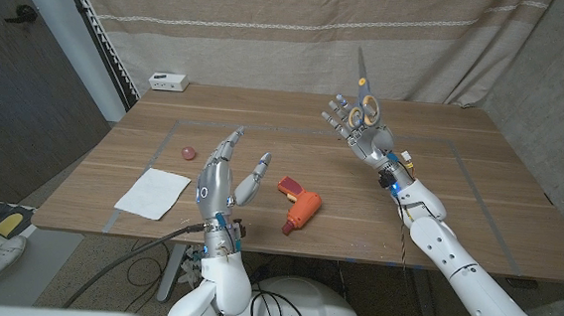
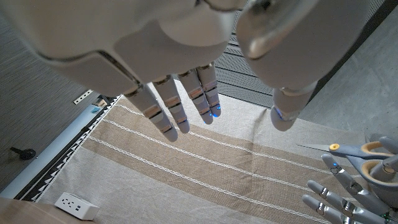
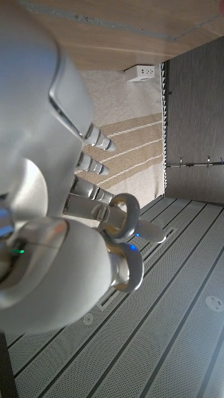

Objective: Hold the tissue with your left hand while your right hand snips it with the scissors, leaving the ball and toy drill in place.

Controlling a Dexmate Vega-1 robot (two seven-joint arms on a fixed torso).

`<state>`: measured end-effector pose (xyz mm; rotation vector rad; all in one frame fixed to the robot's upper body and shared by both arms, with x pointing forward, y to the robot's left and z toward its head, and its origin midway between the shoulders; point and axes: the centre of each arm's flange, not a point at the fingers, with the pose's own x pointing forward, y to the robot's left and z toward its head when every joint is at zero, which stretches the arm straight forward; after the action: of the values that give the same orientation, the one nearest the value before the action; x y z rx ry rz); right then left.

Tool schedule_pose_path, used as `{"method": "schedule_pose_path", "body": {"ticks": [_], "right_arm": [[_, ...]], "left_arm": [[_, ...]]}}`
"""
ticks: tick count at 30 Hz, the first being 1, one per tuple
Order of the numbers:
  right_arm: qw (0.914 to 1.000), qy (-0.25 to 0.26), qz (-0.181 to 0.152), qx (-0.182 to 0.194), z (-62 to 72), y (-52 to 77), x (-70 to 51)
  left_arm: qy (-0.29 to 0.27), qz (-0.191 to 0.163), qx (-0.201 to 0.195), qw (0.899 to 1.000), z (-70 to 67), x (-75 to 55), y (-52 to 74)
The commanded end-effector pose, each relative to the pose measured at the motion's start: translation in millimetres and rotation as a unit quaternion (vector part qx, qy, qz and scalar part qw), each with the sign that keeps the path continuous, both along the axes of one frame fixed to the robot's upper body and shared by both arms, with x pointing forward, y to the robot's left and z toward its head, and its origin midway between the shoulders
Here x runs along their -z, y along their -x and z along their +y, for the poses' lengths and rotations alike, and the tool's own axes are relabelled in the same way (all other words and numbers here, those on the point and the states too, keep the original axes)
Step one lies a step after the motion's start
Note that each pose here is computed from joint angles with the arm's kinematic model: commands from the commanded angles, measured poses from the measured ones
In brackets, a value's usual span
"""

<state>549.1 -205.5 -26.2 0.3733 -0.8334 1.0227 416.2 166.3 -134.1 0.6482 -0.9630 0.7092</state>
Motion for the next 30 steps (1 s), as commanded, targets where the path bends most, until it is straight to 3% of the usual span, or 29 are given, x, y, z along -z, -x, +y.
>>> {"method": "schedule_pose_path", "body": {"ticks": [1,11,17,30], "right_arm": [[0.9990,0.014,0.011,0.041,0.2,4.3,-0.7],[0.9989,0.032,0.010,0.032,5.0,0.6,4.3],[0.9994,0.007,0.035,0.000,7.0,-5.7,8.4],[0.9969,-0.031,0.067,-0.028,7.6,-15.1,16.5]], "left_arm": [[0.003,0.000,-0.002,1.000,2.3,3.3,1.4],[0.006,0.000,-0.001,1.000,4.1,3.5,2.6],[0.004,0.001,-0.001,1.000,4.5,1.3,1.5],[0.002,0.005,0.001,1.000,3.3,-2.2,-2.7]]}}
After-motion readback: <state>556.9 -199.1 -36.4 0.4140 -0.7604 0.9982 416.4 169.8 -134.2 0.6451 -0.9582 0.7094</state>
